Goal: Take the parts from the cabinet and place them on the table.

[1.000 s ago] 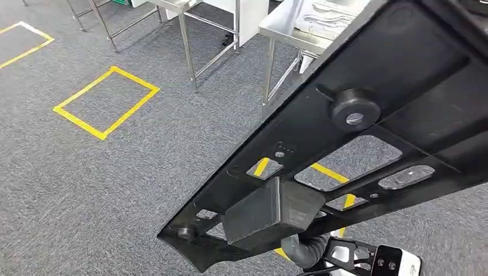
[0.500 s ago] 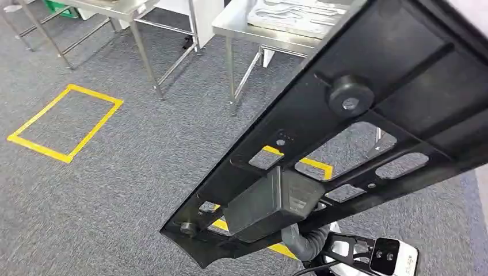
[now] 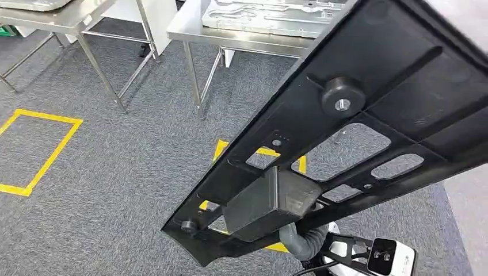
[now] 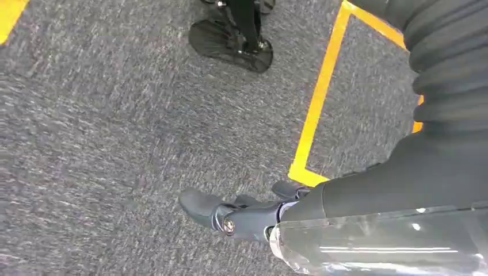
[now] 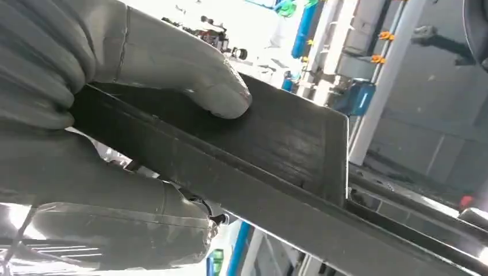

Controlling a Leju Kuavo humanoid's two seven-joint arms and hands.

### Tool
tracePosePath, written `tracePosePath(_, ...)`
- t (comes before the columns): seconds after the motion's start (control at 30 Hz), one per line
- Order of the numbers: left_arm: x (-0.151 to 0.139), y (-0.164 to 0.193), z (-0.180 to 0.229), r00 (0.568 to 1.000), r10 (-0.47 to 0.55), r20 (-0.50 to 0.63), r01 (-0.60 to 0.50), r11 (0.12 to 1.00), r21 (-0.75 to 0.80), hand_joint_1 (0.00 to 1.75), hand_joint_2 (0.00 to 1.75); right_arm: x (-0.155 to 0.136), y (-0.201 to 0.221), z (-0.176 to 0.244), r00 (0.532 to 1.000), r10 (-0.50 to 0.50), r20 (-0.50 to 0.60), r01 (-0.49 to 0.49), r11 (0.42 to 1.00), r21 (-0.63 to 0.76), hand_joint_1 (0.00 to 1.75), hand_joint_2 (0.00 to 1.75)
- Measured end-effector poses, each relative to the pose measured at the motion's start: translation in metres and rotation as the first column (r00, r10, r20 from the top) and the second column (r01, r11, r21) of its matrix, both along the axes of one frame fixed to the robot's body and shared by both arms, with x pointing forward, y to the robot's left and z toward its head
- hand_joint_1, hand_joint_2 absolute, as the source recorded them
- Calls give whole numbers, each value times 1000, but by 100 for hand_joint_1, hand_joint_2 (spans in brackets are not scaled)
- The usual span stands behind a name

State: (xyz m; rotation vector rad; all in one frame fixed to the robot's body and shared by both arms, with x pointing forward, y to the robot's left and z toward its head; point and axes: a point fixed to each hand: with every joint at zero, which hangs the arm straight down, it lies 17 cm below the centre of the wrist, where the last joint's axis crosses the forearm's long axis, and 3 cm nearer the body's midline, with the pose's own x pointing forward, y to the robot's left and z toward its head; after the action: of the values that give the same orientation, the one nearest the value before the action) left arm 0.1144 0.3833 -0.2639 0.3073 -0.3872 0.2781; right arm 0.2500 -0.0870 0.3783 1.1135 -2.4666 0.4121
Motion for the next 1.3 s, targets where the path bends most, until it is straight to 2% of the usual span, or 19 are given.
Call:
tracePosePath(0.63,-1,2,0,1000,2,2,-2,1000,3,0,175,-3,0,0,1000,5,4,-5,1000,-2,175,175)
tracePosePath(1.3,-2,-1,-1,1000,10,4,-10,1000,-19,0,175,1,1,1,999,-36,17,36,999,-15,175,175)
